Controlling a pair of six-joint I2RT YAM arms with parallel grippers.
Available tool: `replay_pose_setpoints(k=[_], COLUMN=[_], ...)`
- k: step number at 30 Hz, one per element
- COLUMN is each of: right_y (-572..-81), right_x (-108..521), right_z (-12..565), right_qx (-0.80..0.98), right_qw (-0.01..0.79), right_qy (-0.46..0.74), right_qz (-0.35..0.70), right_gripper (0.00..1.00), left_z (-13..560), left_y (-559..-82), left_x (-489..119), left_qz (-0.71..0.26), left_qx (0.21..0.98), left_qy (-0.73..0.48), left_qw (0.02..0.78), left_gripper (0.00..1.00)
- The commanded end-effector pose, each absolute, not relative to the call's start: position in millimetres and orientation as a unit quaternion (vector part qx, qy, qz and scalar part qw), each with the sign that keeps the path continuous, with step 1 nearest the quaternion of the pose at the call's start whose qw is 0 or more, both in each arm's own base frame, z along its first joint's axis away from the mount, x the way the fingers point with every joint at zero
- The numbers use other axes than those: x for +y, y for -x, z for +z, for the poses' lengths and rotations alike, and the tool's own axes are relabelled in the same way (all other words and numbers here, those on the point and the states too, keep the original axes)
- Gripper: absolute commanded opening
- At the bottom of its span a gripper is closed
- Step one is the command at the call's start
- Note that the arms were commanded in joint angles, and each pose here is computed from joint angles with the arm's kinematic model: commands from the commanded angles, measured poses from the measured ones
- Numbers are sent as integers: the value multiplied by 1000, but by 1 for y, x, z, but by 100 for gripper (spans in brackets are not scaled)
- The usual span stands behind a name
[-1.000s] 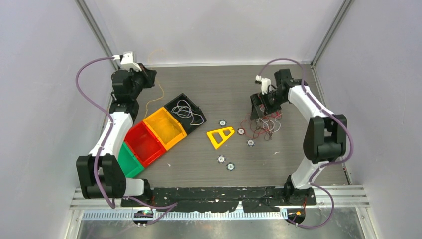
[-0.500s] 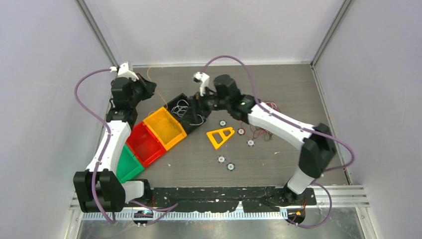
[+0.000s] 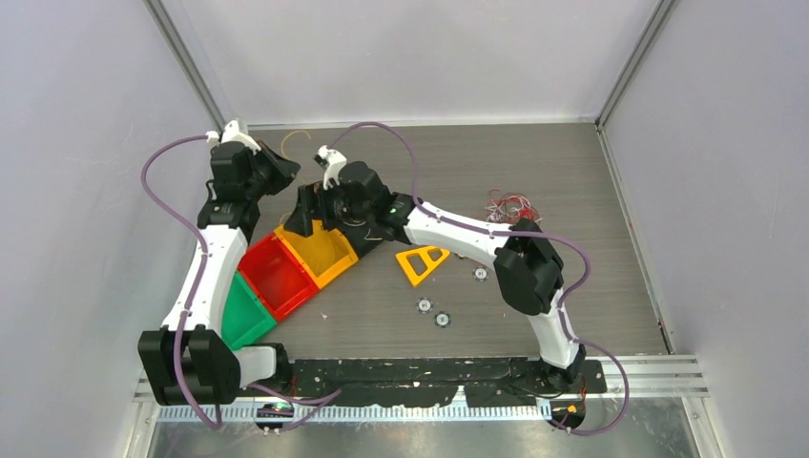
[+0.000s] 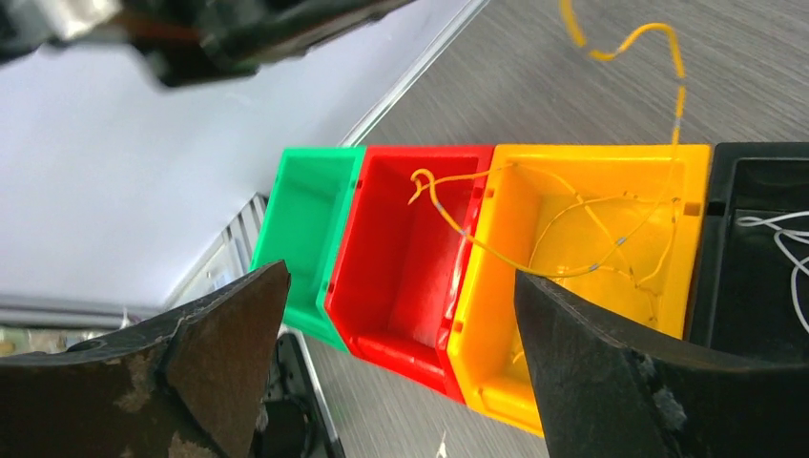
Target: Untangle the cables
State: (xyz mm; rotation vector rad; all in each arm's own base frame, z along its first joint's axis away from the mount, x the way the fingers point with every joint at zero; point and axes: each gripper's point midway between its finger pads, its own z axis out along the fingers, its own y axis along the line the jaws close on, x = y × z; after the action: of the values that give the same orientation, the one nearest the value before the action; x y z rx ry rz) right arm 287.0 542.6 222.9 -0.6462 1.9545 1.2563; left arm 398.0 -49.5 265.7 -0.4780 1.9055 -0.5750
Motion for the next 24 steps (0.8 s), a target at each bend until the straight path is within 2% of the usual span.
replay_pose_setpoints(k=[1,6,12,16,17,19,24], right_y=[-312,-323,-328,-337,-338,-340,-346], right_x=[554,554,550,539,539,539,538], right_z=[267,259,252,239,240,238,230], right_qx=[742,756,771,791,789,790,796], right_qw=[394,395,385,383,382,379,372], right_qy=[177,164,141,123,122,117,103], right_qz=[512,495,488,462,466,468,467], right_gripper=[90,68,69,82,82,81,69], left_z=[277,283,286,287,286,285,284], left_y=[-399,-399,-399,-395,-394,-393,-388], left_x=[-39,-33,-31,-34,-37,-38,-39], left_qz=[-242,-247,-255,-279,-285,-289,-296], left_qx=[780,771,768,768,769,767,764], left_qy=[221,216,210,213,213,213,215], left_qw=[532,545,549,536,532,531,531], left_gripper=[0,0,0,0,0,0,0])
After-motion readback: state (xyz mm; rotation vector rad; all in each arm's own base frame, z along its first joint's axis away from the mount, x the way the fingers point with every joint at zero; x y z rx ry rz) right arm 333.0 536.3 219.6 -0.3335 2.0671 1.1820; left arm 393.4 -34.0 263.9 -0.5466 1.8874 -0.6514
